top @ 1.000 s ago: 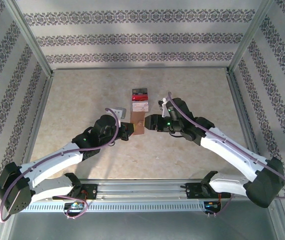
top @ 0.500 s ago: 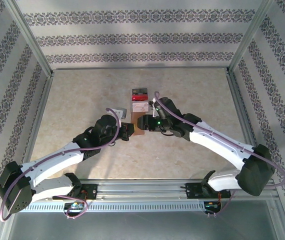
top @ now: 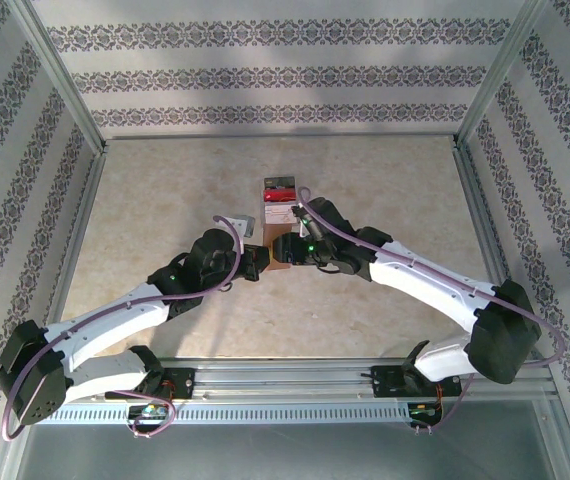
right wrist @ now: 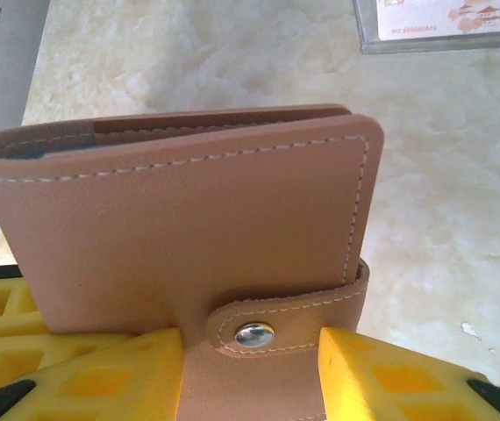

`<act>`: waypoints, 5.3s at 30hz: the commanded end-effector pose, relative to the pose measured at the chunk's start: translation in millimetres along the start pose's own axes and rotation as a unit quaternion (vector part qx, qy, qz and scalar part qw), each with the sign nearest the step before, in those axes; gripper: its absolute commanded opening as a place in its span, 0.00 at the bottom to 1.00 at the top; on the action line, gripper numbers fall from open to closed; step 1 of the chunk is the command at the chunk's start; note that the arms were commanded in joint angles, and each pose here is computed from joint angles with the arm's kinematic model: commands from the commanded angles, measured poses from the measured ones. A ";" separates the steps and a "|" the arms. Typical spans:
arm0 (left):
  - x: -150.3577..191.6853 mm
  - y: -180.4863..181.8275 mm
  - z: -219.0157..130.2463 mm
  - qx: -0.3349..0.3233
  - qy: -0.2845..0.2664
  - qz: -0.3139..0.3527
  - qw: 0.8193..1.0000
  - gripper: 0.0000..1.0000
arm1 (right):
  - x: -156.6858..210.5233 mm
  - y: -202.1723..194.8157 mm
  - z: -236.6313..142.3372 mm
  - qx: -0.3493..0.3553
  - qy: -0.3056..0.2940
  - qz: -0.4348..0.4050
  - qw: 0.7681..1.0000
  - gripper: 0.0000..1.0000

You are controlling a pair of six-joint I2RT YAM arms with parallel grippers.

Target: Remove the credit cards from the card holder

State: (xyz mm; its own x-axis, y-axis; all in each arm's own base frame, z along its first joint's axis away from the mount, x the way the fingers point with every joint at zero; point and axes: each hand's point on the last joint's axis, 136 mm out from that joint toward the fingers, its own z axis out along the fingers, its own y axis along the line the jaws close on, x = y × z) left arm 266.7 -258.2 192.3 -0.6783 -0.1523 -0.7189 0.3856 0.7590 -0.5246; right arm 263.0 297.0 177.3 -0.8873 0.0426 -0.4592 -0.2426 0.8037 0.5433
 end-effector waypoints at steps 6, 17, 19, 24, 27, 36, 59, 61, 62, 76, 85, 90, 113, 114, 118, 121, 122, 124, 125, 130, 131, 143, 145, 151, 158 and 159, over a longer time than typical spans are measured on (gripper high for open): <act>-15.0 -27.3 -3.7 0.049 -0.019 0.000 0.999 0.00 | -19.5 -23.7 -2.8 0.067 -0.039 -0.018 0.997 0.40; -14.1 -25.1 -2.1 0.044 -0.018 -0.002 0.999 0.00 | -15.9 -36.5 0.7 0.083 -0.033 -0.019 0.996 0.29; -14.0 -24.3 -2.2 0.042 -0.018 -0.001 0.999 0.00 | -15.3 -37.0 1.0 0.084 -0.032 -0.021 0.996 0.26; -14.5 -22.1 -2.7 0.036 -0.020 -0.003 0.999 0.00 | -12.2 -41.1 1.0 0.092 -0.028 -0.023 0.995 0.13; -14.4 -18.3 -3.0 0.025 -0.021 -0.007 0.999 0.00 | -11.7 -44.6 -2.2 0.100 -0.029 -0.026 0.994 0.03; -13.0 -9.7 -6.4 0.010 -0.029 -0.018 0.999 0.00 | -9.8 -51.7 -12.9 0.070 -0.035 -0.013 0.997 0.00; -39.4 -54.4 -43.6 0.162 -0.092 -0.010 0.982 0.00 | -14.9 -6.8 -97.5 -0.254 -0.129 -0.052 0.957 0.84; -39.4 -57.0 -41.8 0.166 -0.088 -0.007 0.982 0.00 | -15.8 -1.3 -94.1 -0.249 -0.130 -0.060 0.958 0.83; -39.1 -57.5 -40.5 0.167 -0.085 -0.007 0.982 0.00 | -17.0 1.4 -92.7 -0.247 -0.131 -0.063 0.958 0.83; -35.8 -52.1 -32.1 0.158 -0.082 -0.021 0.984 0.00 | -16.2 -8.4 -71.9 -0.197 -0.112 -0.065 0.972 0.57; -35.6 -52.3 -31.9 0.161 -0.083 -0.024 0.983 0.00 | -15.6 -18.9 -72.6 -0.180 -0.114 -0.059 0.975 0.40; -37.1 -60.3 -37.0 0.188 -0.089 -0.027 0.978 0.00 | -19.2 -21.3 -86.8 -0.224 -0.123 -0.049 0.965 0.36; -43.2 -99.0 -51.7 0.303 -0.097 -0.015 0.948 0.00 | -3.0 -6.0 -109.1 -0.341 -0.086 -0.056 0.934 0.38; -42.8 -99.2 -51.3 0.304 -0.096 -0.015 0.948 0.00 | -3.1 -5.4 -111.3 -0.346 -0.088 -0.058 0.932 0.38; -43.0 -103.8 -53.3 0.321 -0.096 -0.015 0.942 0.00 | -0.6 -1.5 -117.9 -0.368 -0.083 -0.061 0.924 0.38; -42.9 -107.4 -53.4 0.332 -0.093 -0.016 0.938 0.00 | 0.1 5.5 -123.1 -0.392 -0.076 -0.062 0.915 0.38; -42.8 -108.9 -53.7 0.336 -0.091 -0.016 0.937 0.00 | 0.4 7.4 -124.9 -0.398 -0.074 -0.061 0.912 0.38; -42.5 -110.1 -52.7 0.340 -0.088 -0.017 0.936 0.00 | 0.6 11.0 -128.9 -0.405 -0.073 -0.065 0.909 0.38; -42.5 -110.7 -52.4 0.342 -0.088 -0.016 0.936 0.00 | 0.7 12.3 -130.7 -0.407 -0.073 -0.067 0.908 0.38; -41.4 -112.8 -49.0 0.349 -0.082 -0.020 0.934 0.00 | 2.1 18.8 -136.3 -0.415 -0.072 -0.074 0.904 0.37; -41.5 -113.5 -48.3 0.351 -0.081 -0.020 0.933 0.00 | 2.4 20.0 -136.2 -0.417 -0.070 -0.074 0.903 0.37; -40.1 -113.0 -42.4 0.357 -0.079 -0.031 0.930 0.04 | 6.2 28.6 -138.3 -0.427 -0.063 -0.079 0.899 0.10; -38.8 -111.2 -39.9 0.355 -0.078 -0.034 0.931 0.05 | 6.5 30.0 -140.6 -0.428 -0.064 -0.081 0.898 0.00; -36.4 -104.3 -32.3 0.349 -0.081 -0.046 0.932 0.31 | 4.2 27.0 -141.2 -0.418 -0.074 -0.075 0.902 0.00; -32.8 -74.6 -21.2 0.305 -0.096 -0.077 0.944 0.65 | -1.1 14.9 -131.9 -0.388 -0.085 -0.057 0.916 0.00; -31.7 -71.8 -19.7 0.300 -0.096 -0.078 0.946 0.69 | -1.4 13.3 -130.2 -0.384 -0.085 -0.054 0.918 0.00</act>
State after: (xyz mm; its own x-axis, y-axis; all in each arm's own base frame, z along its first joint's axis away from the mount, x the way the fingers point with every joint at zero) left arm 241.4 -302.6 253.8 -0.6873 -0.3365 -0.6438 0.6021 0.2319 -0.7640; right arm 208.3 232.5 269.5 -0.8178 0.1199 -0.5629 -0.5470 0.1425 0.8249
